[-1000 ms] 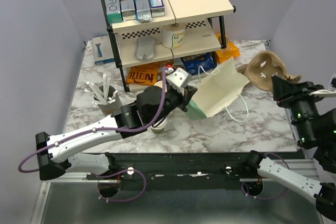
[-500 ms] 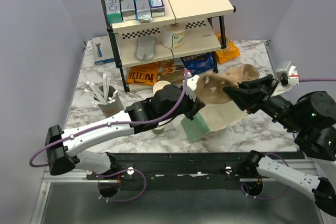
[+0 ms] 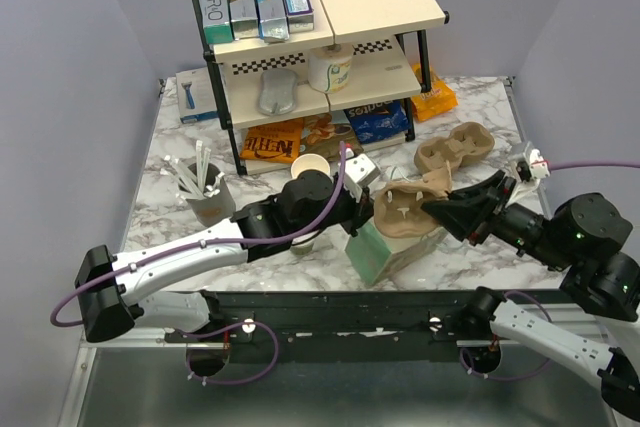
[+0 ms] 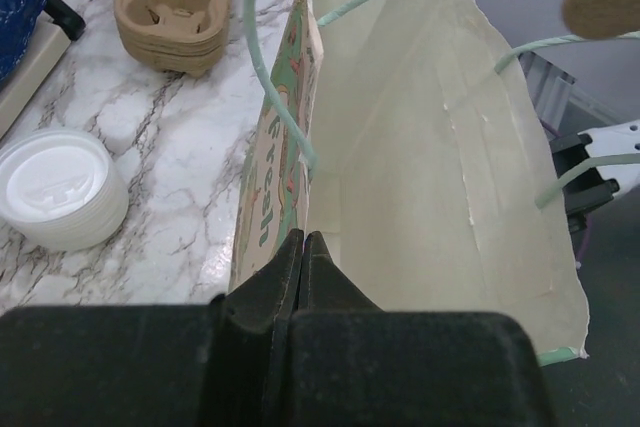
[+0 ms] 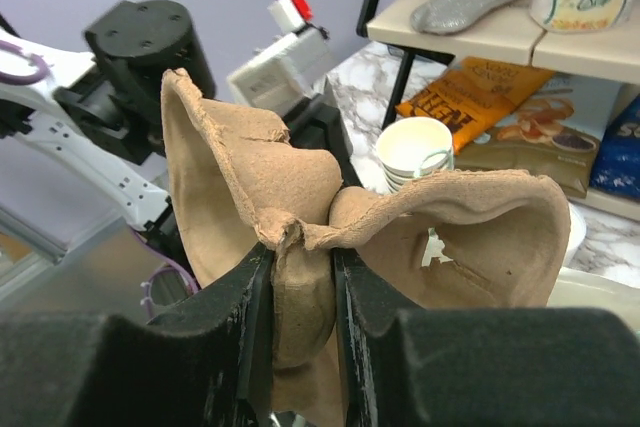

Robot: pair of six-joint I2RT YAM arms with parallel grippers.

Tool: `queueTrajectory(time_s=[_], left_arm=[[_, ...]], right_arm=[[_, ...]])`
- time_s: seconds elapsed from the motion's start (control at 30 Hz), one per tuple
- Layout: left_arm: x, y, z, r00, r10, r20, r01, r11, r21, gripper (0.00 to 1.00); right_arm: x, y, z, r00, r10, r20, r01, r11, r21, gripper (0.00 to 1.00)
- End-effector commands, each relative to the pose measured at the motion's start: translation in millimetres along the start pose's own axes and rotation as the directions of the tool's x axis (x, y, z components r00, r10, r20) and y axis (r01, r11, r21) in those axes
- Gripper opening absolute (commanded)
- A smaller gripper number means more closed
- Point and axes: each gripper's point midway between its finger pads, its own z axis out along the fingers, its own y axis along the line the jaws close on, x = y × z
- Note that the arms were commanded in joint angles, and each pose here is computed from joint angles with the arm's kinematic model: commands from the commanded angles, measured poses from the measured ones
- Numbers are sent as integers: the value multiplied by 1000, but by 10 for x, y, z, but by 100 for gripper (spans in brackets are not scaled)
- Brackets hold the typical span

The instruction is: Pack the takeout coffee

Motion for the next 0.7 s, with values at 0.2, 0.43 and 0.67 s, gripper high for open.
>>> queueTrajectory(time_s=[0.2, 0.43, 0.67], left_arm=[[-154, -20, -167, 992, 75, 101, -81, 995, 61, 0], [-194, -113, -285, 979, 137, 153, -156, 981, 119, 0], [-226, -160, -367, 972, 149, 180, -175, 974, 142, 0]], right_arm=[[405, -94, 56, 986, 95, -139, -88, 995, 54, 32], [550, -13, 114, 978, 113, -175, -115, 993, -2, 32], [800, -192, 200, 960, 157, -232, -139, 986, 94, 31]])
